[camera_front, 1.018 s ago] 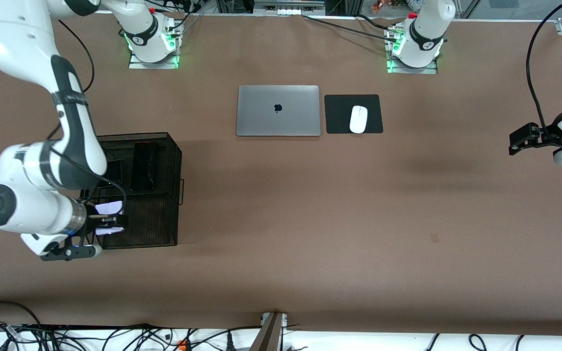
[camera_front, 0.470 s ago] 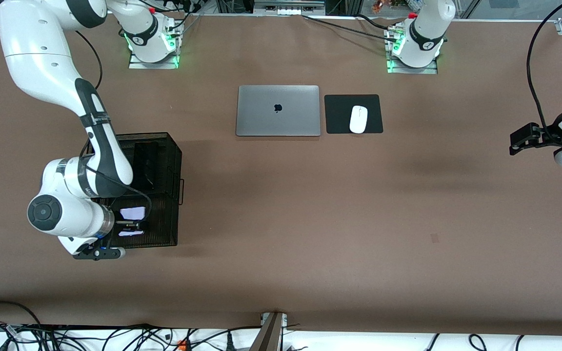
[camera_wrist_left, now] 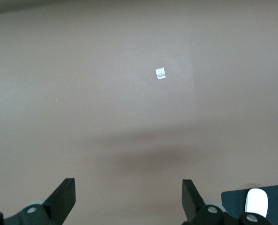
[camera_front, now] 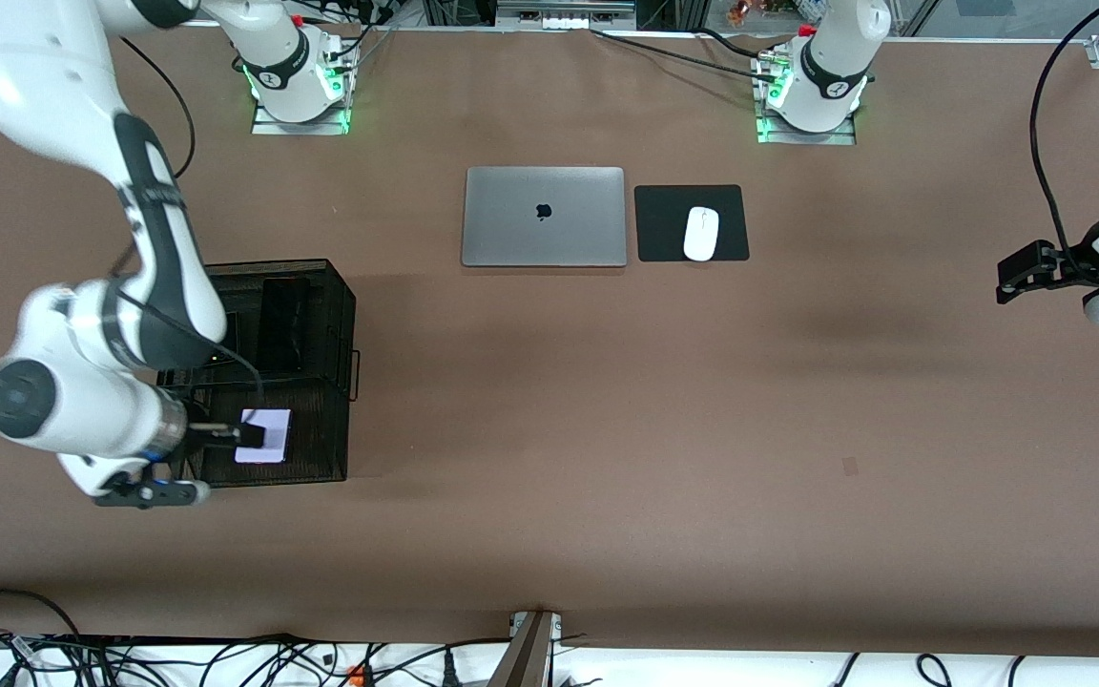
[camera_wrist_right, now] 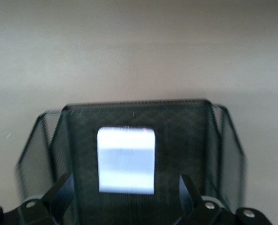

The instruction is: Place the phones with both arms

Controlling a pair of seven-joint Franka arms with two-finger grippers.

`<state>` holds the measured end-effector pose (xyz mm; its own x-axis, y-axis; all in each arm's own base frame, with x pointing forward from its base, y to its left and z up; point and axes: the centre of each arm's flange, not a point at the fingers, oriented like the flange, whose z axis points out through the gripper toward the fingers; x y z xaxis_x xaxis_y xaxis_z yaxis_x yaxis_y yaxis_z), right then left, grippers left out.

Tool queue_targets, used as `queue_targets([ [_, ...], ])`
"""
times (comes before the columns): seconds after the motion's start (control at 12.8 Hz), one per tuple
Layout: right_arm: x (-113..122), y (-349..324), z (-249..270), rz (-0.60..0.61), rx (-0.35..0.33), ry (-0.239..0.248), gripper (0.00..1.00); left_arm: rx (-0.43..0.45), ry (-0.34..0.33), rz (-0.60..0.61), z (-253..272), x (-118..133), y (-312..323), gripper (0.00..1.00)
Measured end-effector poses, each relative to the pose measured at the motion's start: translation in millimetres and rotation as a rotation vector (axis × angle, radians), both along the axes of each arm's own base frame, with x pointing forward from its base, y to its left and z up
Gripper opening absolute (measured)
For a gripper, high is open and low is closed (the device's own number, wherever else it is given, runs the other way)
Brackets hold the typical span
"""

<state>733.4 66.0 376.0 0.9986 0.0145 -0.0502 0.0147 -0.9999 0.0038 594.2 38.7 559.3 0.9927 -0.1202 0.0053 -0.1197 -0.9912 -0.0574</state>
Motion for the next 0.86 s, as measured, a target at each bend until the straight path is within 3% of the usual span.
queue_targets([
  [0.16,-28,-5,69,-0.006,-0.018,0.048,1.00,0.000,0.001,0.000,0,0,0,1.00],
  [0.39,-77,-40,142,-0.061,-0.054,0.048,1.00,-0.002,0.029,0.001,3,-4,-1,1.00],
  [0.7,-150,-99,180,-0.160,-0.069,0.051,1.00,-0.002,0.017,-0.008,17,-3,-6,1.00],
  [0.86,-168,-112,191,-0.182,-0.065,0.039,1.00,-0.002,0.016,-0.008,17,-3,-6,1.00],
])
